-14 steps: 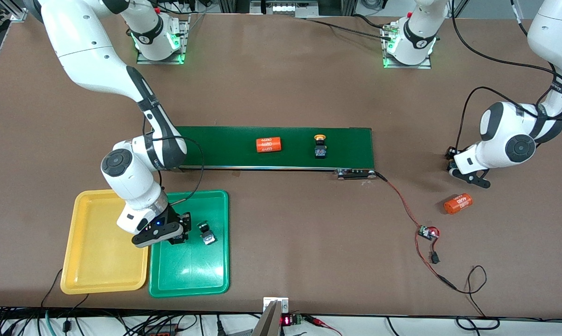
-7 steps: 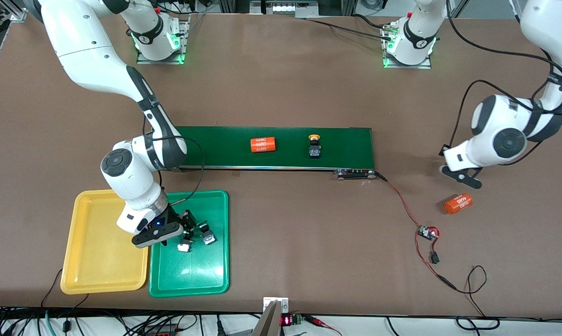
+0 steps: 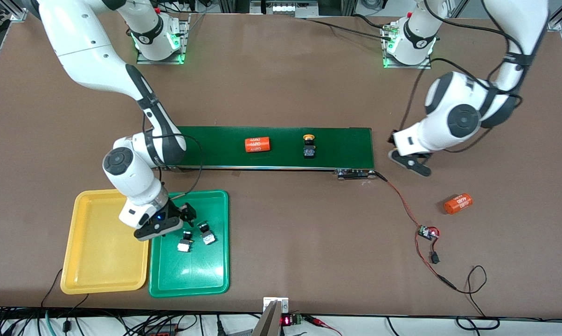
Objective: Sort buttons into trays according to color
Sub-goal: 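Place the button on the belt with the left gripper while the right returns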
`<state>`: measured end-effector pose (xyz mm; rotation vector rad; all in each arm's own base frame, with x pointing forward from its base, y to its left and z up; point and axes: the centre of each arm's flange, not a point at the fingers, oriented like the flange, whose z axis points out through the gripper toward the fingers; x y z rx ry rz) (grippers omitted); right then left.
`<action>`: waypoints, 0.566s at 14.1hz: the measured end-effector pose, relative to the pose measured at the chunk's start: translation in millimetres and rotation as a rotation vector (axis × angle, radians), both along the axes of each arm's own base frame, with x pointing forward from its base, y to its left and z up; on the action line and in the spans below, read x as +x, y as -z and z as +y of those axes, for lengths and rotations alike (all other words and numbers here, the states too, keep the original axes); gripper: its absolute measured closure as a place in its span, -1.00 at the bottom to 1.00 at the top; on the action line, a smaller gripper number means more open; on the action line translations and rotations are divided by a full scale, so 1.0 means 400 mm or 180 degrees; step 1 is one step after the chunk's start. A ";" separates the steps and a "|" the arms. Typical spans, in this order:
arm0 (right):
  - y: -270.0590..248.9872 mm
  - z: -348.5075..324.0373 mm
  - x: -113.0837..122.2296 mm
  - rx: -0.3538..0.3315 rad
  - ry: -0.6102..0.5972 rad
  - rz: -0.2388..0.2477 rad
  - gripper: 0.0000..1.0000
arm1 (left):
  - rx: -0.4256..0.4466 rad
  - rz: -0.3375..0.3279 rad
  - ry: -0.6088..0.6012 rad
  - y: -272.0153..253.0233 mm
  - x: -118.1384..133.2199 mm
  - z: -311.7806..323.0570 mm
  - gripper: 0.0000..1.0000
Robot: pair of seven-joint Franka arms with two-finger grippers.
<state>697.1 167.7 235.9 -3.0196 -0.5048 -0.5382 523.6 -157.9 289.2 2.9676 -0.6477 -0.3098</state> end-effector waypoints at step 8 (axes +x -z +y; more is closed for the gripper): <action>-0.192 -0.043 -0.170 -0.0179 0.0243 0.0545 -1.00 | 0.0007 0.0084 -0.0495 0.035 -0.058 -0.184 0.30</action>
